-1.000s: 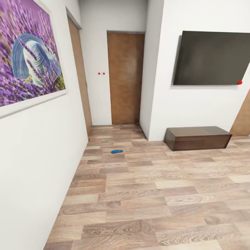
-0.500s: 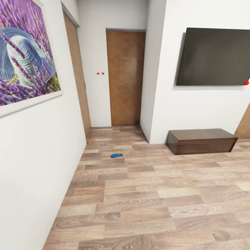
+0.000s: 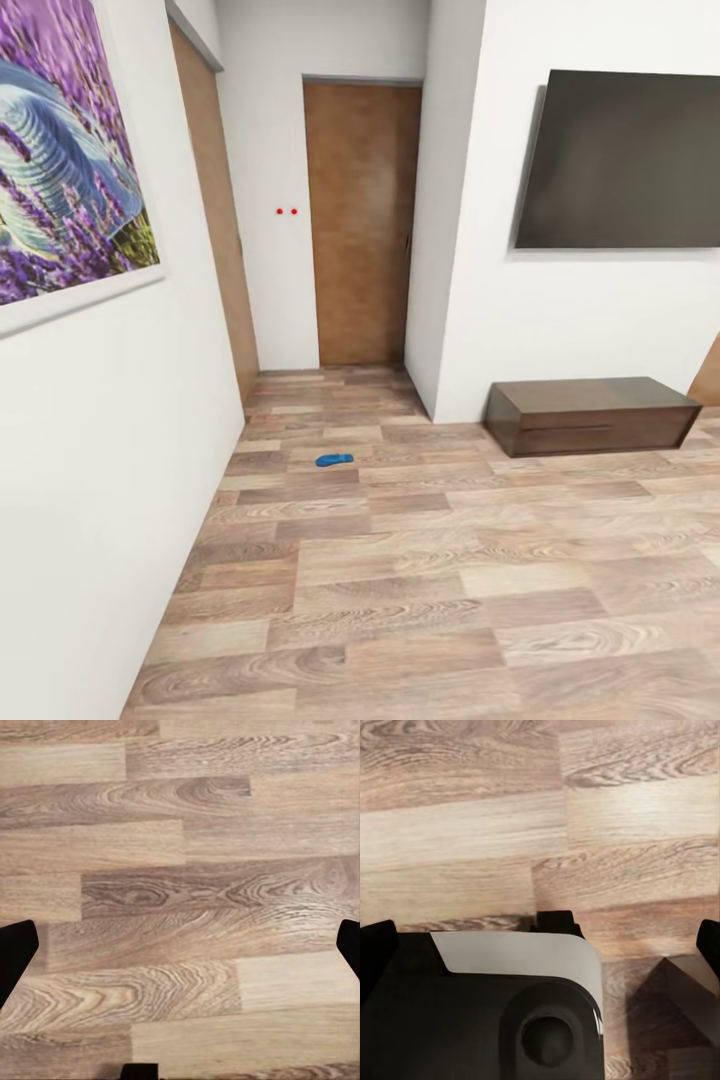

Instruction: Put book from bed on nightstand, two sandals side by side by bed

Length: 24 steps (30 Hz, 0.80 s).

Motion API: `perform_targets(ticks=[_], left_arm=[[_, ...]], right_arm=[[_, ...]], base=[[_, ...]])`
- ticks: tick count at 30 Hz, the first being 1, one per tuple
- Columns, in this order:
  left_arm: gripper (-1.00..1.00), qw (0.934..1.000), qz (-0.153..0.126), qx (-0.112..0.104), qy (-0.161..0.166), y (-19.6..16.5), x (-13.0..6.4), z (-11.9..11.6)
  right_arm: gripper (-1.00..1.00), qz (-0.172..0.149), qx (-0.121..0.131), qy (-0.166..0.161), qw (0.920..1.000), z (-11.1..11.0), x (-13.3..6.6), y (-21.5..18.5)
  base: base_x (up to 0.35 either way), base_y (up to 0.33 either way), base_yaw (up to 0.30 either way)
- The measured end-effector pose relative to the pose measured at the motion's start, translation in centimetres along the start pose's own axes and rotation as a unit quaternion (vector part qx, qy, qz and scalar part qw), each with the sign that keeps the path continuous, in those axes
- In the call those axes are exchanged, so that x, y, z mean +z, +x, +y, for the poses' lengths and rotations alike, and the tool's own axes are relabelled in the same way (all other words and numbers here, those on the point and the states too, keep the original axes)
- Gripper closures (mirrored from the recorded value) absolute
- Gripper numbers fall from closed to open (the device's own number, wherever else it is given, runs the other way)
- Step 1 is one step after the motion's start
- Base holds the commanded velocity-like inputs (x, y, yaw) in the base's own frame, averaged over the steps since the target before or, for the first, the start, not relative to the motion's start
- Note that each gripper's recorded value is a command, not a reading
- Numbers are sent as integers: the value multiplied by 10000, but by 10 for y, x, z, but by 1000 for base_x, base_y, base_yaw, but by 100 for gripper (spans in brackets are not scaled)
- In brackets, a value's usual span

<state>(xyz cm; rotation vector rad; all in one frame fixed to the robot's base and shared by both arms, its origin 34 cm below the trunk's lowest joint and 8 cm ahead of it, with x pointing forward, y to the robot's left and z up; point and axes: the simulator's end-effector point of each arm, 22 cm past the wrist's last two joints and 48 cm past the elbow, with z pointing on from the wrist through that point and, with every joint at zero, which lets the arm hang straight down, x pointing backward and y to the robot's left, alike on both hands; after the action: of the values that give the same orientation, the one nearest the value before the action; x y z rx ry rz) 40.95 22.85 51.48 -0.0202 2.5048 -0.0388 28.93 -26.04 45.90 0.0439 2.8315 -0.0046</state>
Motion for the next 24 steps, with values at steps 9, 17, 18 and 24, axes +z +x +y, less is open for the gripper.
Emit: perform_targets(ticks=[9,17,18,24], left_arm=[[-100,10000,-11,-11,0,0,0,0],[-100,10000,-22,-7,-4,-1,0,0],[-100,10000,-22,-7,-5,-1,0,0],[-100,10000,-25,-15,-10,-1,0,1]], right_arm=[[-100,-9,0,0,10000,0,0,0],[-100,-2,0,1,10000,0,0,1],[-100,0,-1,2,10000,0,0,1],[-100,7,-4,2,10000,0,0,2]], base=[[312,-6,0],[277,-131,0],[268,-161,0],[288,-114,0]])
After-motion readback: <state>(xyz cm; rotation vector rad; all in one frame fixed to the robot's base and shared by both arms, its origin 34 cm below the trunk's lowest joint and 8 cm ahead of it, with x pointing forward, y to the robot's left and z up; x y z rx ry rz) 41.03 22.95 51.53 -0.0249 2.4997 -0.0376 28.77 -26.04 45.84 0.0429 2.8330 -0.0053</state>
